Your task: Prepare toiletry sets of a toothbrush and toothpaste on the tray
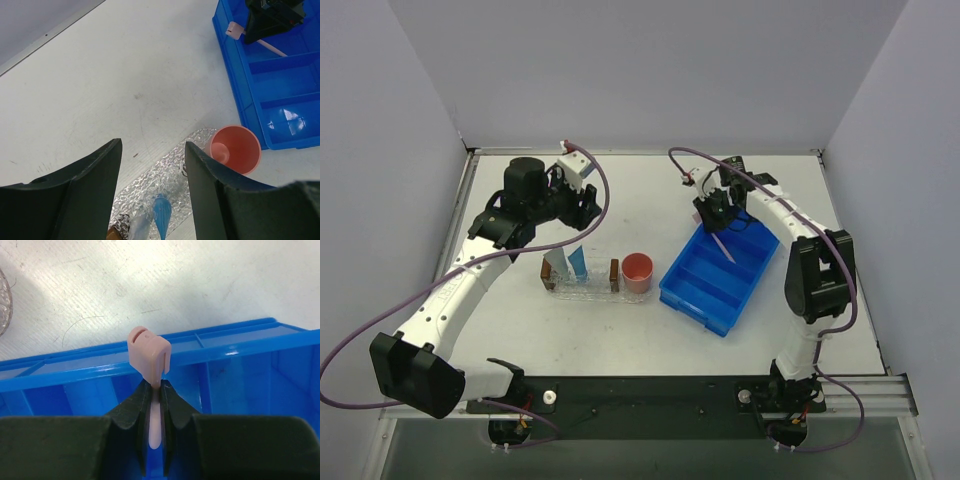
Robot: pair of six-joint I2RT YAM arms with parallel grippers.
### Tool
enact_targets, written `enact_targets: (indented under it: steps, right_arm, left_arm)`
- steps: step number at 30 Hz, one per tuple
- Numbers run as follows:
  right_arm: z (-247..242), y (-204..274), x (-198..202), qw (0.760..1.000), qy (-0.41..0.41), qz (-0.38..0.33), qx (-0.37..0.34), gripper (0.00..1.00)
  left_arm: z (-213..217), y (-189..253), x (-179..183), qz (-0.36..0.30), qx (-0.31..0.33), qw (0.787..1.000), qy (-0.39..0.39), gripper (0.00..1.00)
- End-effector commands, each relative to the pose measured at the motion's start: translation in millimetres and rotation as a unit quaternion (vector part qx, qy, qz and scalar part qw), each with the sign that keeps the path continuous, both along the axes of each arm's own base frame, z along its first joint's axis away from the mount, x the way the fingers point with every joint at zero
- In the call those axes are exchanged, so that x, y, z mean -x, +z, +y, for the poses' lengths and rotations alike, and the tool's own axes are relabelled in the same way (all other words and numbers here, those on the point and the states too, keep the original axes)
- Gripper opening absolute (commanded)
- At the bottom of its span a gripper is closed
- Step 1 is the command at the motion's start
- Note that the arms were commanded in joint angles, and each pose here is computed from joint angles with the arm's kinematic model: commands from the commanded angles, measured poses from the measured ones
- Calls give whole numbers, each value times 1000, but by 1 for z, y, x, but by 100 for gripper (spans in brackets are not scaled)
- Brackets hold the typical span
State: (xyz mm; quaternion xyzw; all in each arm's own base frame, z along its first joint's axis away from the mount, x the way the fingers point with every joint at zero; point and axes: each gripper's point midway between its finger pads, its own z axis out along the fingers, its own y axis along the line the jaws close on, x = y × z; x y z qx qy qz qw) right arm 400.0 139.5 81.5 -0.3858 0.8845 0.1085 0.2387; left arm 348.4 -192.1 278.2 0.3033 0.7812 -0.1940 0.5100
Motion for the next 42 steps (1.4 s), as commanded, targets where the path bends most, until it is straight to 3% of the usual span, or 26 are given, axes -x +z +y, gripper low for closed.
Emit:
enact_targets:
  steps: [1,8,21,24,33,38,42]
  right_arm:
    - [-8,51,-11,998,12,-68,8,4]
    - [-15,87,-12,992,28,-119,16,4]
    - [3,179,27,988,-1,-130,-87,4]
    - [7,194,46,985,11,-137,-109,4]
    - [23,239,91,970,27,-153,-190,4]
    - [37,256,120,959,62,-160,-224,4]
    - [47,262,138,951,94,-155,-249,4]
  left_arm:
    - [-7,29,-8,-32,29,999,1,63]
    - [-10,40,-14,-25,49,998,11,64]
    - [-4,56,-26,-14,66,997,45,63]
    - [-2,53,-16,9,54,998,42,63]
    - [10,99,20,-16,77,996,34,63]
    - [-4,132,47,-24,125,991,-32,63]
    - [-21,129,66,3,147,984,-99,63]
